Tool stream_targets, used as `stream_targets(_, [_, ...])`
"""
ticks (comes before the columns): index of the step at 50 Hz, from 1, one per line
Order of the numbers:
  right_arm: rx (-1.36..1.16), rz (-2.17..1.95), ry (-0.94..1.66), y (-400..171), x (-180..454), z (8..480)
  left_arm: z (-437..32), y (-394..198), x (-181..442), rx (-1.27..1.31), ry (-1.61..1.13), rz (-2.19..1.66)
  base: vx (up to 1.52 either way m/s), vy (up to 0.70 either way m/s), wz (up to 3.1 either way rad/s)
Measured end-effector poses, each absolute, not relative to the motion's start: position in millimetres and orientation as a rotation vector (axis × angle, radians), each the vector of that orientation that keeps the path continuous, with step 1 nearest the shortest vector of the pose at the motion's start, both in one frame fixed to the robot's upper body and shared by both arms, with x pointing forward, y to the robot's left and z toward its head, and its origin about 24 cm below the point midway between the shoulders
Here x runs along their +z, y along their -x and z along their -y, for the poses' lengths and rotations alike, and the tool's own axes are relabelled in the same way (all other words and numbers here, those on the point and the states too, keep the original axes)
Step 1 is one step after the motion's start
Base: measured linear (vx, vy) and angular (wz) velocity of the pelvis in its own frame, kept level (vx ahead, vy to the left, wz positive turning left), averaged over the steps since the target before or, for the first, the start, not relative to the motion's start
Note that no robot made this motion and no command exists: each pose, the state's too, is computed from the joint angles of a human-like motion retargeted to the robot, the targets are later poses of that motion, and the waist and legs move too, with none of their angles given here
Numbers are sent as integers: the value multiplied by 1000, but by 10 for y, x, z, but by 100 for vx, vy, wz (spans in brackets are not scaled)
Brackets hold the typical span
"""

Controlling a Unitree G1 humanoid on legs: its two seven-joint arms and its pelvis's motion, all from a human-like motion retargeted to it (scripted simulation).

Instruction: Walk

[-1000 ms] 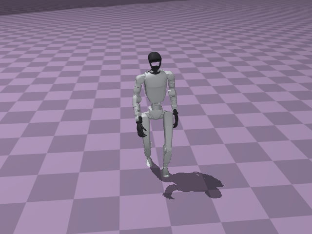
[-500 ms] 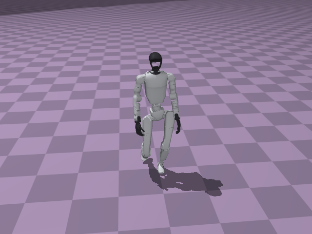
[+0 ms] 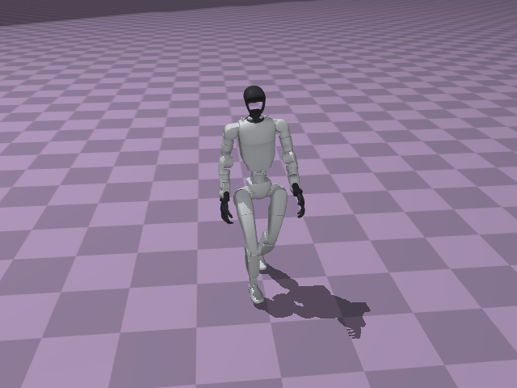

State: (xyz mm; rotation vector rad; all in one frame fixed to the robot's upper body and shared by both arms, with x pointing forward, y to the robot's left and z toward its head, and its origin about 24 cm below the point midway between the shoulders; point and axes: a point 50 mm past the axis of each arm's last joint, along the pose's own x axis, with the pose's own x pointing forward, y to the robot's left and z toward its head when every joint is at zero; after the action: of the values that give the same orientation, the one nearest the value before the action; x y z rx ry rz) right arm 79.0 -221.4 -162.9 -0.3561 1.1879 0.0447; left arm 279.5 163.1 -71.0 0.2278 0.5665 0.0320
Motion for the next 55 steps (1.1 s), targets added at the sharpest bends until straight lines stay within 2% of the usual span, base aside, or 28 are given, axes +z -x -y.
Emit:
stream_targets(11, [23,-1172,366,-848,-1626,2206,-1622,-1807,-1396,-64,-244,-914,-1,-2,21])
stream_targets(20, [37,-991,449,-1434,-1443,2211,-1757,-1000,-1688,-90,-263,-1176,-3,-3,34])
stream_targets(31, [1,-709,450,-2142,-1039,2187,-1817,-393,-1778,25,-132,-1317,-2,0,29])
stream_targets(38, [0,-668,434,-2195,-984,2173,-1803,-332,-1785,53,-108,-1330,0,2,44])
stream_targets(43, [41,-750,405,-1977,-1151,2070,-1764,-352,-1789,57,-99,-1330,3,4,38])
stream_targets(50, [107,-1005,333,-1352,-1502,2008,-1786,-796,-1730,65,-110,-1226,2,5,47])
stream_targets(55, [124,-1143,283,-984,-1627,2027,-1784,-1348,-1582,30,-152,-1072,-1,4,44])
